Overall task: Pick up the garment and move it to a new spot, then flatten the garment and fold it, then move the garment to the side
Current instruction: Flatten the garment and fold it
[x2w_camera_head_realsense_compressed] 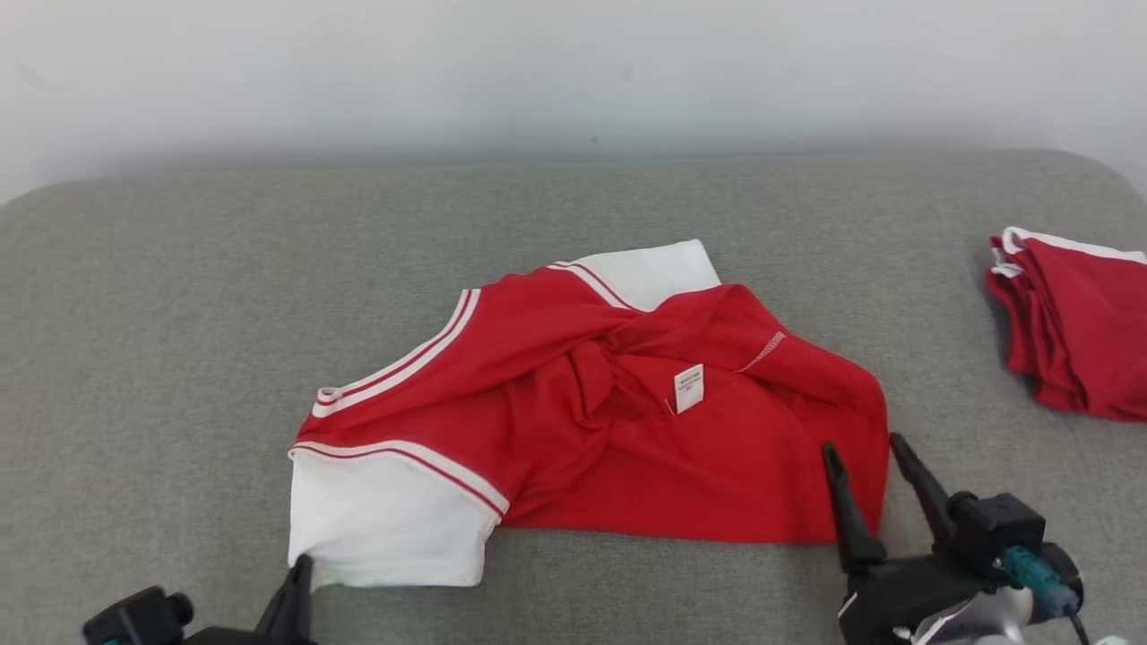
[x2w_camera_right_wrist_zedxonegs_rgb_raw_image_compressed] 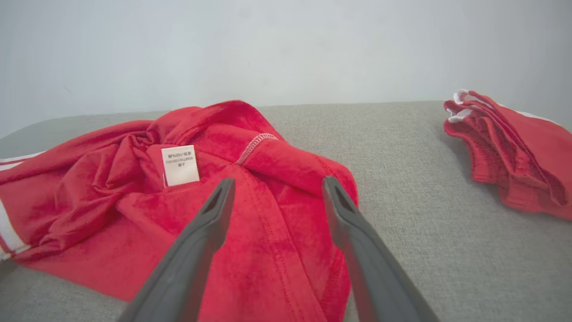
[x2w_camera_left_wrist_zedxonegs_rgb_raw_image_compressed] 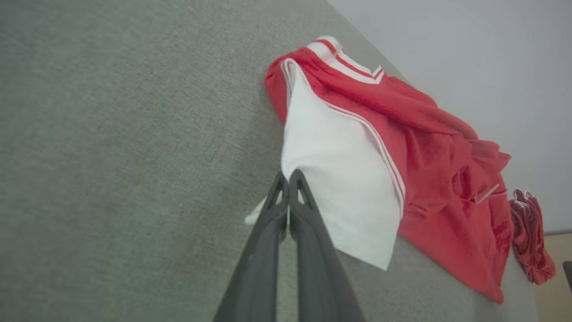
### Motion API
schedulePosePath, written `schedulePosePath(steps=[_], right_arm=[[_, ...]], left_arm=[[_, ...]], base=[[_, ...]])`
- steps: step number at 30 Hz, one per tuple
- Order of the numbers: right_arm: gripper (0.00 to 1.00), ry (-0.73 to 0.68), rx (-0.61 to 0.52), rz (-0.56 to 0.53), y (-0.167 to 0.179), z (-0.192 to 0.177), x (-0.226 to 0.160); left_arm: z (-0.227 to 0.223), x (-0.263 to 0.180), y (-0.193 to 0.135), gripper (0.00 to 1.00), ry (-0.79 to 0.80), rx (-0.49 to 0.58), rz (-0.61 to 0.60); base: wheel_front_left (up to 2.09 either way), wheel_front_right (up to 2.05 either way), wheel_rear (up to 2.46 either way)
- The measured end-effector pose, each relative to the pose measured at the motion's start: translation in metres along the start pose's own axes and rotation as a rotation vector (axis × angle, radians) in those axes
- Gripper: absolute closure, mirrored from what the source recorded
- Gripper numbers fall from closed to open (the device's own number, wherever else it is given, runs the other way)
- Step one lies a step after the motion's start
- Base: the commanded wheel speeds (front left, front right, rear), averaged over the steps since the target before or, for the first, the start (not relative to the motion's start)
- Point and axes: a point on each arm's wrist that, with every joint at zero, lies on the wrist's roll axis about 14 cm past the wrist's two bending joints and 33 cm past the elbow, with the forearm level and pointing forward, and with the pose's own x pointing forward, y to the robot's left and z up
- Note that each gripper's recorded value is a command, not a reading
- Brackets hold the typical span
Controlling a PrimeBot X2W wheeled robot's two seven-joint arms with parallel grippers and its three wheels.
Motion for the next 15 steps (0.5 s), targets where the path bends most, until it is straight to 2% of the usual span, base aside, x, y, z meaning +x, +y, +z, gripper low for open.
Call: schedulePosePath(steps=[3, 7, 11, 15], right_arm=[[0.00, -0.015, -0.026, 0.008, -0.002, 0.010, 0.008], [0.00, 0.040, -0.048, 0.030, 0.001, 0.011, 0.022], [0.00, 0.227, -0.036, 0.033, 0.002, -0.015, 0.034], [0.00, 0.360, -0.025, 0.024, 0.001, -0.034, 0.040]], left_arm=[[0.009, -0.014, 0.014, 1.00, -0.015, -0.022, 0.041], [0.009, -0.025, 0.026, 1.00, -0.007, -0.042, 0.083], [0.002, -0.030, 0.036, 1.00, 0.007, -0.042, 0.120], [-0.002, -0.025, 0.025, 1.00, 0.013, -0.046, 0.091]], base=[[0.00, 0.00, 0.00], [0.00, 0.00, 0.00], [0.00, 0.00, 0.00], [0.00, 0.00, 0.00]])
